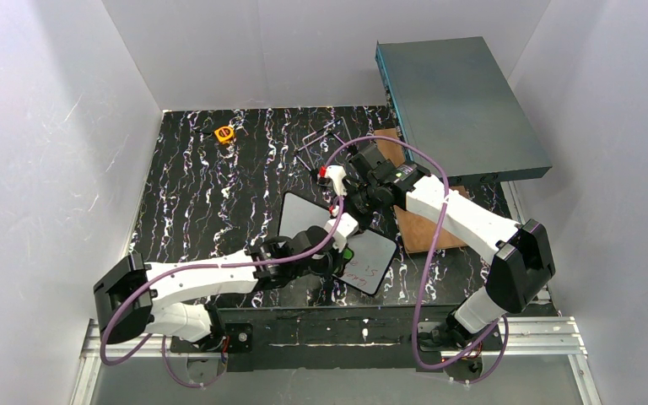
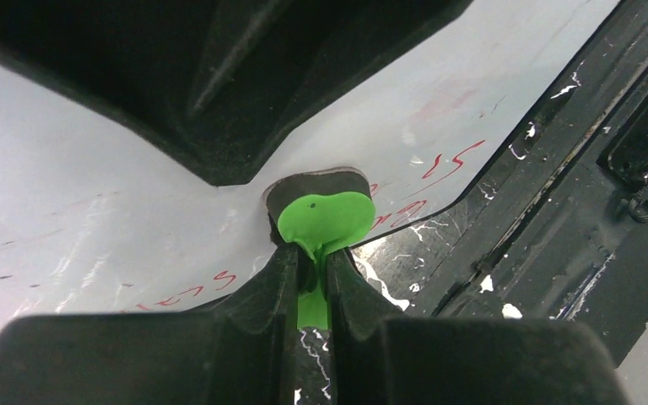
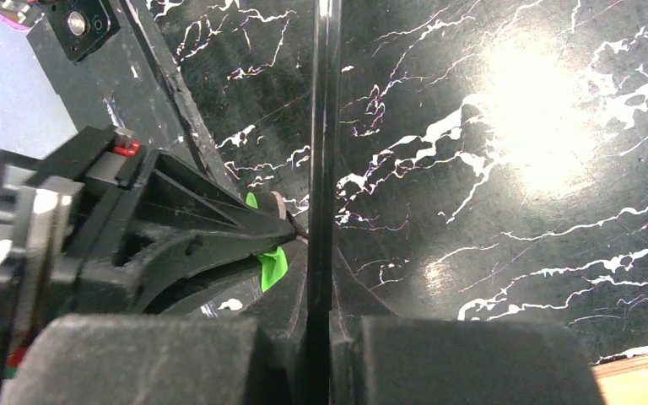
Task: Erase the whiteboard
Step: Erase the center of the board with the whiteboard.
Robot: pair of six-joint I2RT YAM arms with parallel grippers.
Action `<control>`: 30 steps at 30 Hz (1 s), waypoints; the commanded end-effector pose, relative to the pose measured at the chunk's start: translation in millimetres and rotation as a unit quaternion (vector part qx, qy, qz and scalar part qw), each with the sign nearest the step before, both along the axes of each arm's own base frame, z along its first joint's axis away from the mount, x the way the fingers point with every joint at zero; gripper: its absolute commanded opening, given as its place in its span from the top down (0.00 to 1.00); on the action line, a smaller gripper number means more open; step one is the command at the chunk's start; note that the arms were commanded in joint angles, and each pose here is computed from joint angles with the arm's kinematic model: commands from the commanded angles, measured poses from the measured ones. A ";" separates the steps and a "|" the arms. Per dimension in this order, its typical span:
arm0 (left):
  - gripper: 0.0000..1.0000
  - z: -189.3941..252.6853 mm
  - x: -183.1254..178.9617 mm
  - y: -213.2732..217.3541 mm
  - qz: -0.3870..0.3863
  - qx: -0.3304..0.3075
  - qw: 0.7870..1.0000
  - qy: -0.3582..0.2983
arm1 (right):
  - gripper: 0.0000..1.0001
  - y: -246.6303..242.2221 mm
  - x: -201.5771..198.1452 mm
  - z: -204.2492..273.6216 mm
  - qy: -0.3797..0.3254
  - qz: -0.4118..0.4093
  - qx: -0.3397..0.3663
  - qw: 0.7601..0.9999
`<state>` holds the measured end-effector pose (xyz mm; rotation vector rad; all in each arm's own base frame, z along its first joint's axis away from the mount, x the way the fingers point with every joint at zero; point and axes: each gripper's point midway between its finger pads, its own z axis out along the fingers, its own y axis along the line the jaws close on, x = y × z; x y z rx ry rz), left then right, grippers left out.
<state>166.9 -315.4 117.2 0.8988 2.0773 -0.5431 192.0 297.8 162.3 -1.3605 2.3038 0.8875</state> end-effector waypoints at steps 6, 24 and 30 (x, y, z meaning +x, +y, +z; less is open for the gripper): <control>1.00 -52.0 -21.4 1.1 -0.003 0.015 0.999 0.047 | 0.99 20.5 -5.3 14.6 -0.012 0.043 0.048 0.998; 1.00 28.6 21.0 -14.3 0.033 -0.039 0.998 -0.044 | 0.99 20.0 -5.0 14.7 -0.013 0.041 0.048 0.998; 1.00 42.3 21.7 -13.3 0.032 -0.053 0.997 -0.048 | 0.99 19.8 -5.1 14.1 -0.012 0.041 0.047 0.998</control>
